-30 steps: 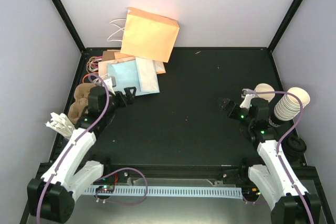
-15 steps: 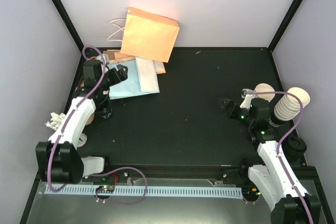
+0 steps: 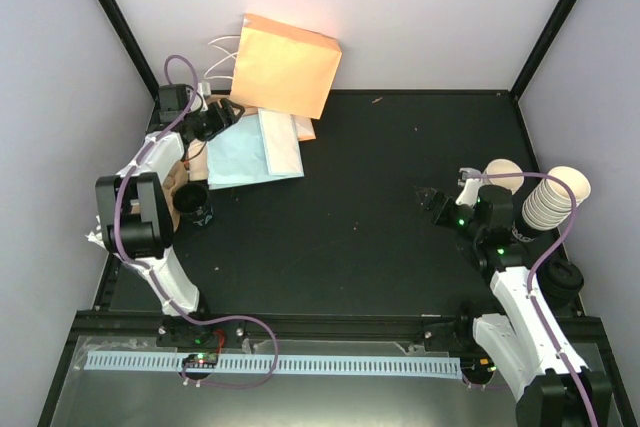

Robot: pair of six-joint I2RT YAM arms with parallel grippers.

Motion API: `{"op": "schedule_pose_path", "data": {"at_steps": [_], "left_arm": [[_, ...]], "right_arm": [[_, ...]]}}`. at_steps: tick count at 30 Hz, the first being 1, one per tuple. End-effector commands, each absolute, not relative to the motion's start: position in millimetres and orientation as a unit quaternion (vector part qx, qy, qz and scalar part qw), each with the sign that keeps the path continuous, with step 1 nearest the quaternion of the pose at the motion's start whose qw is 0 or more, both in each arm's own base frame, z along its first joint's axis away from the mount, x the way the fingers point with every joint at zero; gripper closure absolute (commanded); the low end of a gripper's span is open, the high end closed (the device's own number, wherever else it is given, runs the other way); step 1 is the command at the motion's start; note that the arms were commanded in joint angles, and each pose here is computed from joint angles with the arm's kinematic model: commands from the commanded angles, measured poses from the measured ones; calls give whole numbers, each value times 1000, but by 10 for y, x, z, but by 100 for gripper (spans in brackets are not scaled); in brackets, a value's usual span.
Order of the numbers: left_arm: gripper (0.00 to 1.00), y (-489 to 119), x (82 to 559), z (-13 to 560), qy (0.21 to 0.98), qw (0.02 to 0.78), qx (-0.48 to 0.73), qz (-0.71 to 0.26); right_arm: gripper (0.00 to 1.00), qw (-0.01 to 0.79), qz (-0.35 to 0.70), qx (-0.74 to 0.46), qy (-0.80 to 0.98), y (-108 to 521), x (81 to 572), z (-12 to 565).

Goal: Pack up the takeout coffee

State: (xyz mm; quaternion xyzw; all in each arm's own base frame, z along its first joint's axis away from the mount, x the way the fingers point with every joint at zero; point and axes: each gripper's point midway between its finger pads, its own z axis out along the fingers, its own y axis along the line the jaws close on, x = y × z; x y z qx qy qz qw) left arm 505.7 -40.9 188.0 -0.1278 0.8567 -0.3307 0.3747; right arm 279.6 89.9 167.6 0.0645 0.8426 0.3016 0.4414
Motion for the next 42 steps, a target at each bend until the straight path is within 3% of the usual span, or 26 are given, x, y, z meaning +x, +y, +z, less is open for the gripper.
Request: {"op": "schedule_pose_path", "data": {"at_steps": [1, 6, 15, 28, 32, 42], "left_arm": [[21, -411, 5271, 2174, 838, 412, -95, -345], [15, -237, 5468, 2063, 838, 432, -123, -309], [15, -149, 5768, 2283, 800, 520, -101, -281], [16, -326, 6248, 2158, 799, 504, -72, -320], [19, -391, 6335, 2174, 789, 507, -56, -344], [41, -723, 6049, 2562, 745, 508, 9, -432]], "right_arm": [[0, 454, 319, 48, 830, 967, 2794, 1861], [0, 454, 317, 44, 832, 966, 2782, 1841], [0, 455, 318, 39, 831, 977, 2785, 1796], [0, 457, 326, 34, 827, 1011, 2886, 1818], [0, 455, 332, 34, 826, 1032, 2904, 1817], [0, 453, 333, 36, 827, 1032, 2904, 1782]]}}
